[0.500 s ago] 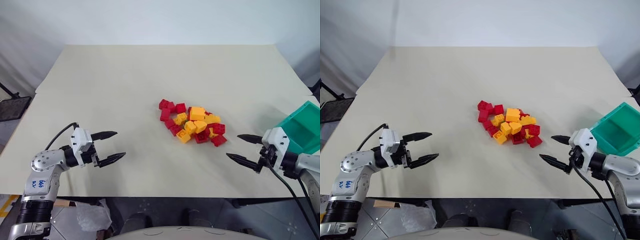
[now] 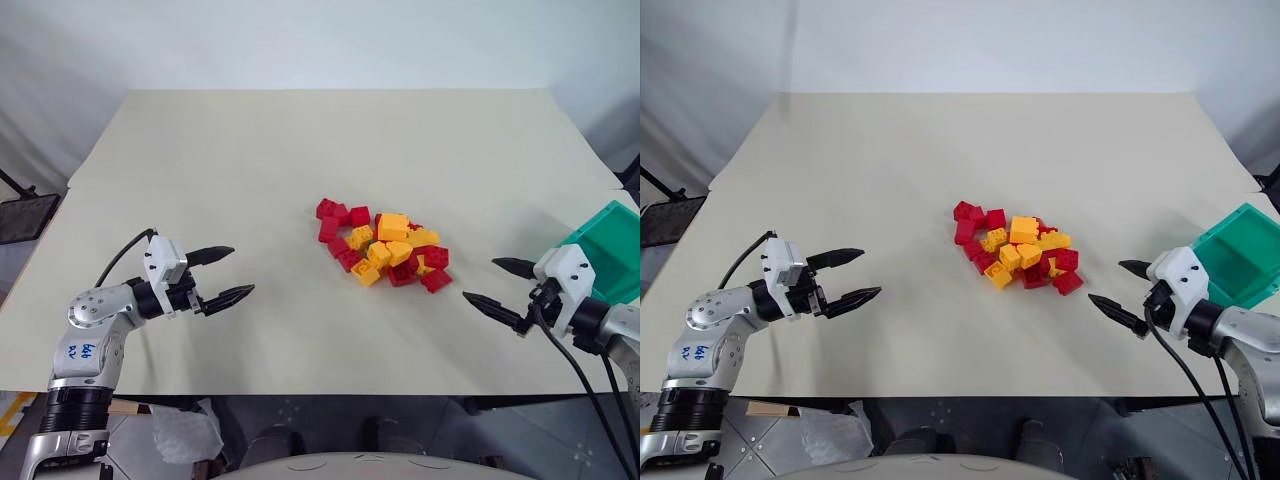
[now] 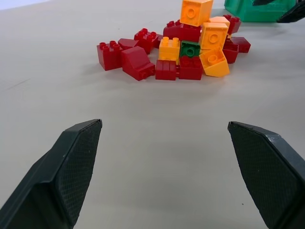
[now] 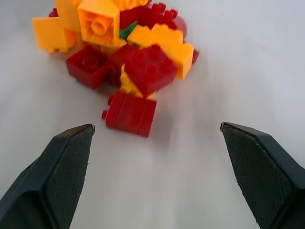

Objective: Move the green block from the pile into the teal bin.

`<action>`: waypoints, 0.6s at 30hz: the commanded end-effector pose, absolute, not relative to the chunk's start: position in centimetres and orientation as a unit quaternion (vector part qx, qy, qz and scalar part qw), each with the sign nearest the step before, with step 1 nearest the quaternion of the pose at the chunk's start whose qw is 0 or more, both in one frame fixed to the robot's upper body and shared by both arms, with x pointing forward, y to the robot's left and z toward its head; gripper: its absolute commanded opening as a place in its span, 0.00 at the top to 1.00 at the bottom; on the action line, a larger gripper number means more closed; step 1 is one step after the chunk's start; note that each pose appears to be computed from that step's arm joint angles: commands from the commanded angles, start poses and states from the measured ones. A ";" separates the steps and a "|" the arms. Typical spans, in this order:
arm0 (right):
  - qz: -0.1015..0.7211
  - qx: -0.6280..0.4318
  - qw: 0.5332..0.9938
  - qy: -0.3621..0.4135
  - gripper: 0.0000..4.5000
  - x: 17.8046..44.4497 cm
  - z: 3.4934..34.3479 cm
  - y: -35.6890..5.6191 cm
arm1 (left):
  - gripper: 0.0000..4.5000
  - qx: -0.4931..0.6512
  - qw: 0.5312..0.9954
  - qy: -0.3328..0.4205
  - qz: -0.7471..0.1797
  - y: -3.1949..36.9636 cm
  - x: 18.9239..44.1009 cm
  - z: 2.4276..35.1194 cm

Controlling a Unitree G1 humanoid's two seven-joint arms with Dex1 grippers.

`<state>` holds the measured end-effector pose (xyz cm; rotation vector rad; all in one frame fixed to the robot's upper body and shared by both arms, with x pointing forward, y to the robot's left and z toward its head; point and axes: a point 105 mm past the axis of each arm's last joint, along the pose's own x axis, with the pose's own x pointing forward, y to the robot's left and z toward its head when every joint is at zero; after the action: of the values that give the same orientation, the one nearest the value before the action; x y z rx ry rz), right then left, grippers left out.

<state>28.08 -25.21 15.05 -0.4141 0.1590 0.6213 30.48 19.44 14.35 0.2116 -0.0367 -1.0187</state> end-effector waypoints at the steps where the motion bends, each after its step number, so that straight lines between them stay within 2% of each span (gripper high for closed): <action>1: 0.296 -0.213 0.929 0.062 0.10 27.8 16.2 -24.1 | 0.00 0.107 0.856 -0.033 -0.504 18.9 30.2 15.4; 3: 0.330 -0.200 0.920 0.063 0.19 26.9 16.6 -22.2 | 0.00 0.111 0.851 -0.037 -0.511 18.7 30.3 15.4; 7: 0.391 -0.163 0.905 0.043 0.49 25.8 18.4 -16.5 | 0.00 0.118 0.840 -0.045 -0.527 18.0 30.3 15.7; 10: 0.409 -0.147 0.899 0.052 0.73 25.9 18.2 -13.5 | 0.00 0.120 0.832 -0.056 -0.538 17.3 30.4 15.9; 12: 0.412 -0.142 0.898 0.055 0.85 26.2 18.3 -12.6 | 0.00 0.120 0.829 -0.059 -0.543 17.0 30.5 15.9; 14: 0.410 -0.132 0.900 0.060 1.00 27.5 18.0 -11.1 | 0.00 0.115 0.823 -0.061 -0.553 16.5 30.6 16.1; 18: 0.413 -0.124 0.899 0.078 1.00 29.6 17.0 -8.3 | 0.00 0.117 0.810 -0.076 -0.569 16.0 30.8 16.8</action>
<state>28.84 -8.98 17.54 -0.2518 0.1435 0.8775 30.83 16.08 15.82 0.2327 -0.1172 -1.1951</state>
